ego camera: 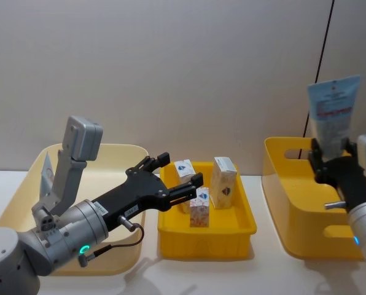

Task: Bimanual collaborative sorting of washing and personal care products

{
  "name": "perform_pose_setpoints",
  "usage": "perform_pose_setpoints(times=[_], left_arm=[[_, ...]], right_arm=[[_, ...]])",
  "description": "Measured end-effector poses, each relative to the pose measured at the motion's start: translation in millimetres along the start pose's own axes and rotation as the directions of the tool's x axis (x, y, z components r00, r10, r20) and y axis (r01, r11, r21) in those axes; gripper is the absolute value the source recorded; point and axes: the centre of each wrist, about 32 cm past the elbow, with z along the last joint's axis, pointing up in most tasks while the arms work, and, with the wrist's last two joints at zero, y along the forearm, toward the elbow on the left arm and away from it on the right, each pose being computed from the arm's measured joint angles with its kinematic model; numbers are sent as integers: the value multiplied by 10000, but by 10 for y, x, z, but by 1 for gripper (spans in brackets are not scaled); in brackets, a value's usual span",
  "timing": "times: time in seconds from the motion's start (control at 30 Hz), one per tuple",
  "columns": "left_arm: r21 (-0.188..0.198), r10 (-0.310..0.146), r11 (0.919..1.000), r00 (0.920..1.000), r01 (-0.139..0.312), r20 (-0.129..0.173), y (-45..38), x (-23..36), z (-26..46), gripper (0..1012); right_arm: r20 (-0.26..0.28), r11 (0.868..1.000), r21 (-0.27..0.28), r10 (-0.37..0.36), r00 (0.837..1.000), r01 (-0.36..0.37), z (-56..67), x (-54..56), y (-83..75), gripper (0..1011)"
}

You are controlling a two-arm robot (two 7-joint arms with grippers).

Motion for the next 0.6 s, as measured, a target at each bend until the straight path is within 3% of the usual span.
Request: perform_pose_setpoints(times=[0.27,0.6], left_arm=[[-1,0,10000,10000,0,-1,0,0,0,1000],[0,0,10000,10000,0,1,0,0,0,1000]], right_arm=[[260,9934,-468,-1037,9943,1049,-80,120,-25,556],[304,9837,-959,-1499,9882,1522,-159,165,-43,556]])
